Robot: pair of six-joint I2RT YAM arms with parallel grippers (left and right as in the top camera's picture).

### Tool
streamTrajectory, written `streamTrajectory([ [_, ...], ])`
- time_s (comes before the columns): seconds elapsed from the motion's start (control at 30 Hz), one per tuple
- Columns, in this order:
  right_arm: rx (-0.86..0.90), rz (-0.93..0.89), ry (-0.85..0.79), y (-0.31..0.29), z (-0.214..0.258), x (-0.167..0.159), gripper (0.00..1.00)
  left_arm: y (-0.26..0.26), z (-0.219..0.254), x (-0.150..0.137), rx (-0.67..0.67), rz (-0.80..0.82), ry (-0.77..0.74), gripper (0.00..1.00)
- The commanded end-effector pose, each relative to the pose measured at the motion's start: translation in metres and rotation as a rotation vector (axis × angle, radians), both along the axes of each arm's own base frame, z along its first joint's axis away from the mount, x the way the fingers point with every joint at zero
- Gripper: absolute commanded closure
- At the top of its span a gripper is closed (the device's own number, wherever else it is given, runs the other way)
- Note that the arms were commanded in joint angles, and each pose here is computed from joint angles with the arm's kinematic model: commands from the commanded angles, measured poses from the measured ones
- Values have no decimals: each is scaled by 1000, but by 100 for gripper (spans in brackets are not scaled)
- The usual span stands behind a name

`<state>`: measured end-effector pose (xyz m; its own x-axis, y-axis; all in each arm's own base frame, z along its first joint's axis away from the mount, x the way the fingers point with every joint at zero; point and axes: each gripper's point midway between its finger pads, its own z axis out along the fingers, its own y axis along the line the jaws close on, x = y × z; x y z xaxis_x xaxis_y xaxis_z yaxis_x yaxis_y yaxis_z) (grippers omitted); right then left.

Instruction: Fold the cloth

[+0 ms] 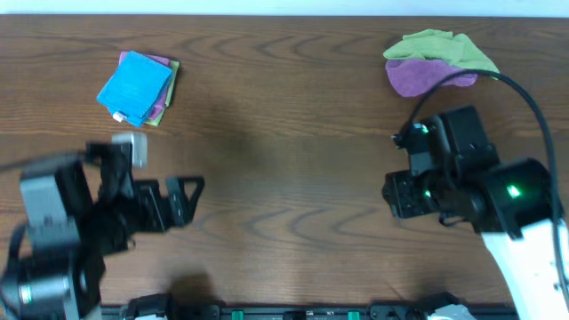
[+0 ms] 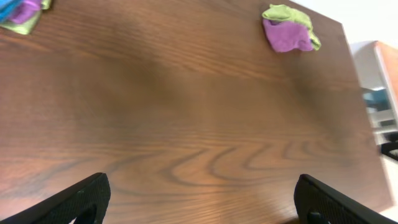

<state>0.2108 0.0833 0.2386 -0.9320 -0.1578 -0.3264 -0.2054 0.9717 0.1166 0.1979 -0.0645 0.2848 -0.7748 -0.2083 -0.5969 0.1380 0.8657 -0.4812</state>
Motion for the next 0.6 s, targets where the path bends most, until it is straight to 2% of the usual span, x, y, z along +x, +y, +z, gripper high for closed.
streamTrajectory([
  [0.0,-53,-1,-55,-12,7,0,1,9,-8,-18,88,28,-50,5],
  [0.1,-52,0,-56,-12,8,0,1,6,-18,-46,75,42,15,4],
  [0.23,-53,0,-54,-12,7,0,1,3,-31,-66,64,38,108,4],
  [0.57,-53,0,-54,-12,7,0,1,5,-33,-68,79,39,117,5],
])
